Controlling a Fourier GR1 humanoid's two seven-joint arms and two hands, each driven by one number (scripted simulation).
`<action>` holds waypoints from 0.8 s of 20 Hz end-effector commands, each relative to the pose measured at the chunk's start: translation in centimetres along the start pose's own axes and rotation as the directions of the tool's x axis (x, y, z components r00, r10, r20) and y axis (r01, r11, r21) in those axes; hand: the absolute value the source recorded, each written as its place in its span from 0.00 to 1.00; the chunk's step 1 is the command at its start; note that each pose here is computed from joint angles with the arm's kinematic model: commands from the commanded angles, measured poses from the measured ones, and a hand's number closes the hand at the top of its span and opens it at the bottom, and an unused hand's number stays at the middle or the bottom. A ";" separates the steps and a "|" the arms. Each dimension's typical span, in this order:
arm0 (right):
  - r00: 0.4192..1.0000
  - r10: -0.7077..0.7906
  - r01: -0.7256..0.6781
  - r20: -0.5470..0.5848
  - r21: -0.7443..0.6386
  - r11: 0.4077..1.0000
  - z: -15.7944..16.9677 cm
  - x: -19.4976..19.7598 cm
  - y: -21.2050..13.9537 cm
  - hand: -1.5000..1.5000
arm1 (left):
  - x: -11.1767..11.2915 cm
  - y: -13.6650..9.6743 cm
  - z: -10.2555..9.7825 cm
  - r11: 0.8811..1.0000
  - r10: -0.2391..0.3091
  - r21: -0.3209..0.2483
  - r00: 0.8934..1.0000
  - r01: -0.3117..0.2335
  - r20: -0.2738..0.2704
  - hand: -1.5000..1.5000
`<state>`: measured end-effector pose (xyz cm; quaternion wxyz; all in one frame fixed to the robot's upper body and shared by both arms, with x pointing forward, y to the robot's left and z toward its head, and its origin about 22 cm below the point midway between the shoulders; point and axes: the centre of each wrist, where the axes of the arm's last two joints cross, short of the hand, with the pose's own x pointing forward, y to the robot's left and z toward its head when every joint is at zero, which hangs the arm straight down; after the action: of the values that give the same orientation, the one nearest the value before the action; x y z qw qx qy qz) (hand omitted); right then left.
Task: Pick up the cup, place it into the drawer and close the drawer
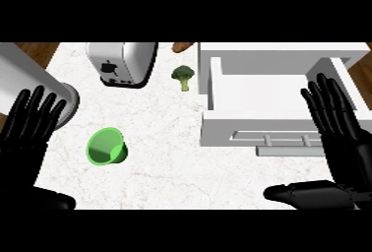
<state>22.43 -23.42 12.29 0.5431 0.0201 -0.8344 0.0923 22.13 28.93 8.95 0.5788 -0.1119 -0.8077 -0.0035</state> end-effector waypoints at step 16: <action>1.000 -0.007 0.007 0.014 0.032 0.999 -3.2 -0.6 -1.8 0.00 | -11.4 7.7 1.8 0.987 -0.074 0.125 0.973 0.103 -0.217 0.00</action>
<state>25.85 -24.24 13.08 0.5377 0.0285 -0.8358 0.1078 25.15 32.95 -0.55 0.6525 -0.0553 -0.7557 0.0110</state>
